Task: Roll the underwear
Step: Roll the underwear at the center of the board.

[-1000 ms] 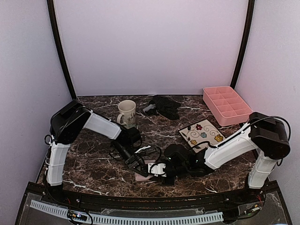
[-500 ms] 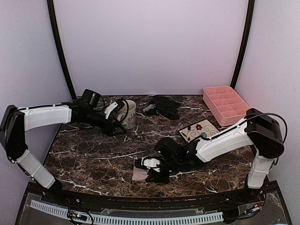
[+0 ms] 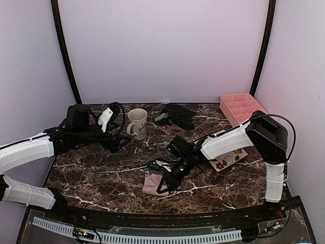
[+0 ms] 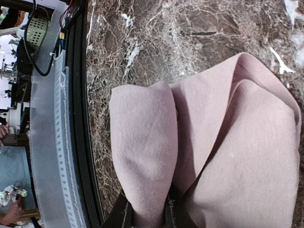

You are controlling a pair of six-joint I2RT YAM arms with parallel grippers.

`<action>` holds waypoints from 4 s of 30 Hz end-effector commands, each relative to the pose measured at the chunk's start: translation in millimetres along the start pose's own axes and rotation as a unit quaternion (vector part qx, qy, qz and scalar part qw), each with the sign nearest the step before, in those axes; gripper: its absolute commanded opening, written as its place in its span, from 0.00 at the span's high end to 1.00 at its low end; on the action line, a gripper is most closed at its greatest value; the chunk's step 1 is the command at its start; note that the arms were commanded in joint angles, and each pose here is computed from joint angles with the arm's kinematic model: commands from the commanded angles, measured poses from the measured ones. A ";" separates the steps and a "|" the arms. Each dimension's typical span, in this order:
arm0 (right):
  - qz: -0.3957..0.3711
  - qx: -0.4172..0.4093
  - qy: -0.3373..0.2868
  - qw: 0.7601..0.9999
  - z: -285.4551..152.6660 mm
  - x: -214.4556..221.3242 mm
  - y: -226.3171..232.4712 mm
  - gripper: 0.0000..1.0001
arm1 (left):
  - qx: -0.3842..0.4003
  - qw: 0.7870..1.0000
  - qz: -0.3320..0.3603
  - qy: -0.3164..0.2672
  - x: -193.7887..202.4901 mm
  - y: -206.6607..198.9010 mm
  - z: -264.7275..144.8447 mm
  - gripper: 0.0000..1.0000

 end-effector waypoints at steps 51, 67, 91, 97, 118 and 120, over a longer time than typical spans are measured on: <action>0.028 0.102 -0.027 0.994 -34.6 15.4 -40.5 0.58 | 0.283 0.915 0.079 0.278 200.4 -163.7 58.2 0.94; -0.224 0.233 -0.107 0.940 -69.5 7.5 23.6 0.45 | 0.361 0.849 -0.079 0.378 215.3 -155.8 75.4 0.96; -0.299 0.250 -0.011 0.921 -2.7 12.0 0.2 0.90 | 0.368 0.834 -0.119 0.395 218.0 -145.9 93.4 0.80; -0.257 0.207 0.011 0.944 -0.6 24.8 7.1 1.00 | 0.329 0.889 -0.092 0.304 172.1 -128.3 92.1 0.54; 0.075 -0.042 0.019 0.996 4.3 36.6 -16.8 1.00 | 0.199 0.953 0.201 0.111 141.1 -147.5 38.9 0.41; 0.086 -0.042 0.018 0.995 3.5 38.4 -20.2 1.00 | 0.208 0.947 0.211 0.122 147.0 -151.4 44.6 0.41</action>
Point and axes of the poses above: each gripper's point midway between its finger pads, its own z axis out along the fingers, its own y axis along the line the jaws close on, x = y × z, the point moved 1 cm from there along -z, back along the fingers, and after that the axes turned 6 degrees about -z, right-handed, at the moved point
